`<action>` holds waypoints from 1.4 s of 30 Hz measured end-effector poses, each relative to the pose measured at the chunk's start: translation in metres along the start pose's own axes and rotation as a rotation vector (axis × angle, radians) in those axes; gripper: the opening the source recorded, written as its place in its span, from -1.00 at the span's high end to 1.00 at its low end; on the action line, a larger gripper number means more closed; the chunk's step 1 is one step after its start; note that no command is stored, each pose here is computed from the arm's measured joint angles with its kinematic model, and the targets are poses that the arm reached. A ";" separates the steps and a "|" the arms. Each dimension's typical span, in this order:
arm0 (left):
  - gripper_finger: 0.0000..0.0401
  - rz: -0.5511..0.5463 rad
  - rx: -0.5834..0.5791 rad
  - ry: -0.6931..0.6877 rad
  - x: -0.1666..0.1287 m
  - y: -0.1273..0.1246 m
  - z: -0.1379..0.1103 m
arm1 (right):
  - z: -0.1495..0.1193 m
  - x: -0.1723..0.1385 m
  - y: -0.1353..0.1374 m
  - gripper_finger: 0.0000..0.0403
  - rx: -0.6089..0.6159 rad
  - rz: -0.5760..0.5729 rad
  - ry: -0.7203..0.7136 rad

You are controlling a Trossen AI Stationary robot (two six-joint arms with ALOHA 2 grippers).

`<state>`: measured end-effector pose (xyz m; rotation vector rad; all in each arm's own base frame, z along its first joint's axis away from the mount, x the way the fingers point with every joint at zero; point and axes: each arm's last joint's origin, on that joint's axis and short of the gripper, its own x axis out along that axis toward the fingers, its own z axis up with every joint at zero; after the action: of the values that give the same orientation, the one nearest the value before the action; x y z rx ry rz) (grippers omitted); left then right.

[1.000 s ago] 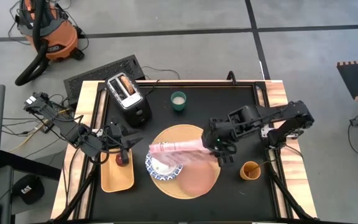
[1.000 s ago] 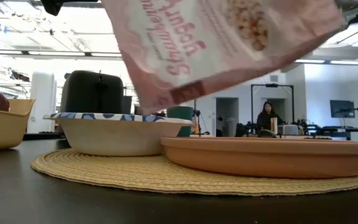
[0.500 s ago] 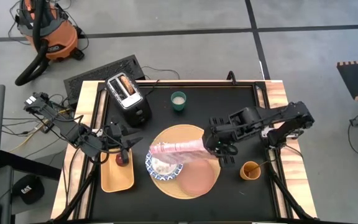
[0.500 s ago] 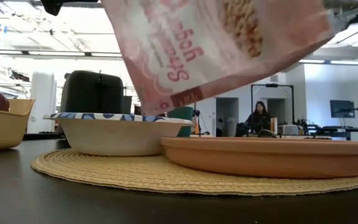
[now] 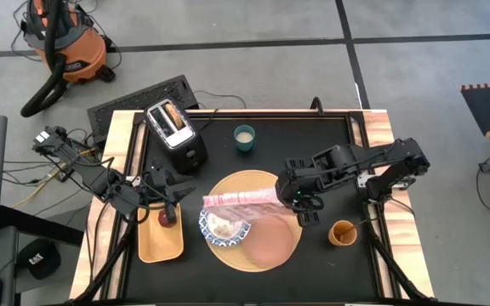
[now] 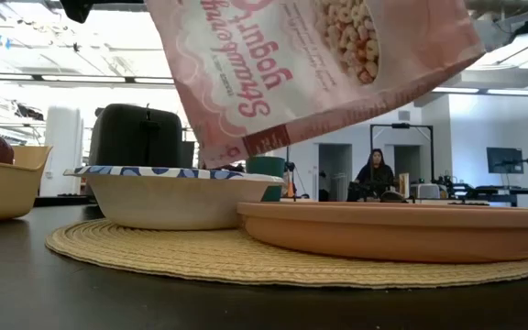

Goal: Arrange a breakfast setting
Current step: Pour the cereal into the bowl

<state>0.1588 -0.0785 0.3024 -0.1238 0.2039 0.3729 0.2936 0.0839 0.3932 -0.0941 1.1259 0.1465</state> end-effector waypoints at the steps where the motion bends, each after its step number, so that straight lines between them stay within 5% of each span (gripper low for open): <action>1: 0.30 0.000 0.000 0.000 0.000 0.000 0.000 | 0.001 0.003 0.000 0.01 0.014 -0.021 0.008; 19: 0.30 0.006 0.024 0.016 0.004 -0.004 -0.004 | 0.010 0.034 0.000 0.01 -0.017 0.017 0.101; 42: 0.30 0.007 0.024 0.012 0.004 -0.004 -0.003 | 0.012 0.008 -0.006 0.01 0.044 -0.019 0.081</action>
<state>0.1629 -0.0811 0.2988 -0.1016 0.2209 0.3763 0.3084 0.0805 0.3914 -0.0717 1.2077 0.1013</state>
